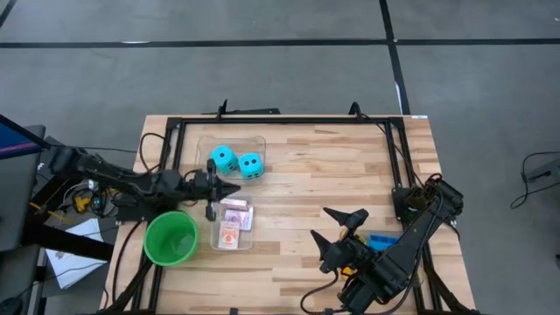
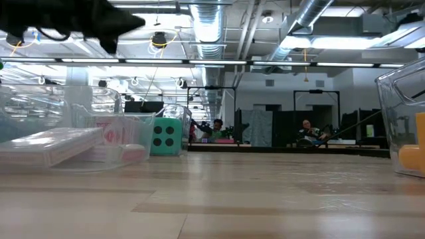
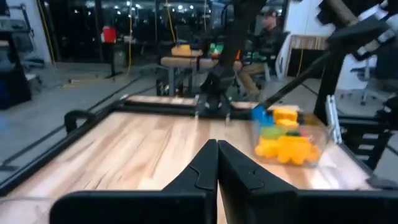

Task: Pick & Place Toys
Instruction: Return to Home Position

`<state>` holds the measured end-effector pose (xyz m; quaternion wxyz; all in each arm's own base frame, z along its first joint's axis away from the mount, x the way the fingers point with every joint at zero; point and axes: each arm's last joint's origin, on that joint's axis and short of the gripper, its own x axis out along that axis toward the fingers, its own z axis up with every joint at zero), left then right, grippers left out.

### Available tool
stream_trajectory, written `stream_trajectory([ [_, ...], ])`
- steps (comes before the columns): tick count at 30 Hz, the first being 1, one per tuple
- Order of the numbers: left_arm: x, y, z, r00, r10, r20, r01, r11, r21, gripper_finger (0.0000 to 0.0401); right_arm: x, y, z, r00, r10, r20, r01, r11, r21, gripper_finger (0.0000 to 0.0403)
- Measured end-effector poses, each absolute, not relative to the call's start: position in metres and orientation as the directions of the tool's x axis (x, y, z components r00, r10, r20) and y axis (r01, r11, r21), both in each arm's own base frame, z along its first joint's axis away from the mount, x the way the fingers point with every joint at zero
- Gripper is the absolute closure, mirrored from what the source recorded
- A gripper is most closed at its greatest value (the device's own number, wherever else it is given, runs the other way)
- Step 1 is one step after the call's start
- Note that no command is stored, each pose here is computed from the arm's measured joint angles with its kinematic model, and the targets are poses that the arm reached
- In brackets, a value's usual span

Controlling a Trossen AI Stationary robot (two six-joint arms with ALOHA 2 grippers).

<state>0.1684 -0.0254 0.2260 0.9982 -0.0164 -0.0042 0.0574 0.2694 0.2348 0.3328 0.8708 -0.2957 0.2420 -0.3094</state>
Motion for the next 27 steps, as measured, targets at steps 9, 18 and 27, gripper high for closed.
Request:
stream_trajectory([
  [9, 0.149, -0.015, 0.199, 1.0, 0.026, 0.009, -0.025, 0.999, -0.04, 0.04, 0.268, 0.237, 0.331, 0.685, -0.669, -0.288, 0.372, 0.662, -0.65, 0.0051],
  [18, 0.122, -0.011, 0.175, 0.993, 0.099, 0.068, -0.097, 0.994, -0.042, 0.0401, 0.267, 0.237, 0.331, 0.687, -0.667, -0.287, 0.382, 0.669, -0.637, 0.0051],
  [27, 0.112, -0.008, 0.175, 0.989, 0.134, 0.068, -0.136, 0.991, 0.021, 0.0401, 0.265, 0.239, 0.326, 0.689, -0.67, -0.277, 0.402, 0.671, -0.622, 0.0051],
])
